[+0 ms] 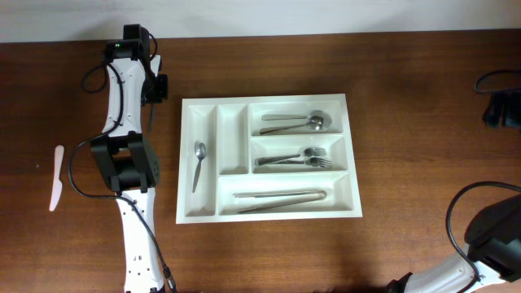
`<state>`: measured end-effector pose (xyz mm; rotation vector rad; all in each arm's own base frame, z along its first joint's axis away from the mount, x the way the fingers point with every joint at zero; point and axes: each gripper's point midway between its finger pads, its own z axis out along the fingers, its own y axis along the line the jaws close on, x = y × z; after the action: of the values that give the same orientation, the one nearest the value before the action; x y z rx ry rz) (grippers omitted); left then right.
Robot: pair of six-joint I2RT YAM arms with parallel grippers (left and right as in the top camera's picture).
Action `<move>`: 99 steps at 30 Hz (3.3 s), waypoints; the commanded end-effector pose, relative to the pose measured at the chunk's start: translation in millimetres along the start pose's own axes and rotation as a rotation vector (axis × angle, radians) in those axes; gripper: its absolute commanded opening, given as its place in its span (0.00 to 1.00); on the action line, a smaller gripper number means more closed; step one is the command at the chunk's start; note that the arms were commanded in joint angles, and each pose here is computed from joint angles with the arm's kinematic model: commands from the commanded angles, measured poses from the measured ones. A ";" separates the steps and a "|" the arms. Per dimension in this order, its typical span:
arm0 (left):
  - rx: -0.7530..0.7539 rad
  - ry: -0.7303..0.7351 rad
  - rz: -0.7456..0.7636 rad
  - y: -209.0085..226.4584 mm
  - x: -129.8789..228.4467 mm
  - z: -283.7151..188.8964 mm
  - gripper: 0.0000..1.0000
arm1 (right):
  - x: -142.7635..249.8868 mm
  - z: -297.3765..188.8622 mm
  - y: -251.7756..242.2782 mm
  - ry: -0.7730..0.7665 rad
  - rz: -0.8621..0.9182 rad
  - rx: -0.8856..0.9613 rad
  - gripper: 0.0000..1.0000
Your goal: Pack container
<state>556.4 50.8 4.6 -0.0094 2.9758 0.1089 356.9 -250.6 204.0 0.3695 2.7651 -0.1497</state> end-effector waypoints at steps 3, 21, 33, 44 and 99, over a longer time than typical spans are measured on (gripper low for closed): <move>-0.012 0.044 0.013 1.8 9.4 22.3 0.19 | 0.8 -0.9 -2.9 -0.001 0.014 0.004 0.99; -0.005 0.035 -0.010 0.1 7.1 19.3 0.15 | 0.8 -0.9 -2.9 -0.001 0.014 0.004 0.99; 0.007 0.026 -0.033 -1.7 4.9 17.3 0.13 | 0.8 -0.9 -2.9 -0.001 0.014 0.004 0.99; 0.005 0.017 -0.034 -1.2 2.8 17.3 0.99 | 0.8 -0.9 -2.9 -0.001 0.014 0.004 0.99; 0.104 -0.087 -0.213 4.0 -22.8 15.0 0.24 | 0.9 -0.9 -3.0 -0.001 0.014 0.005 0.99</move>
<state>582.0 60.7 4.8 -0.2993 2.8529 -0.0267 356.9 -250.6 204.0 0.3695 2.7651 -0.1497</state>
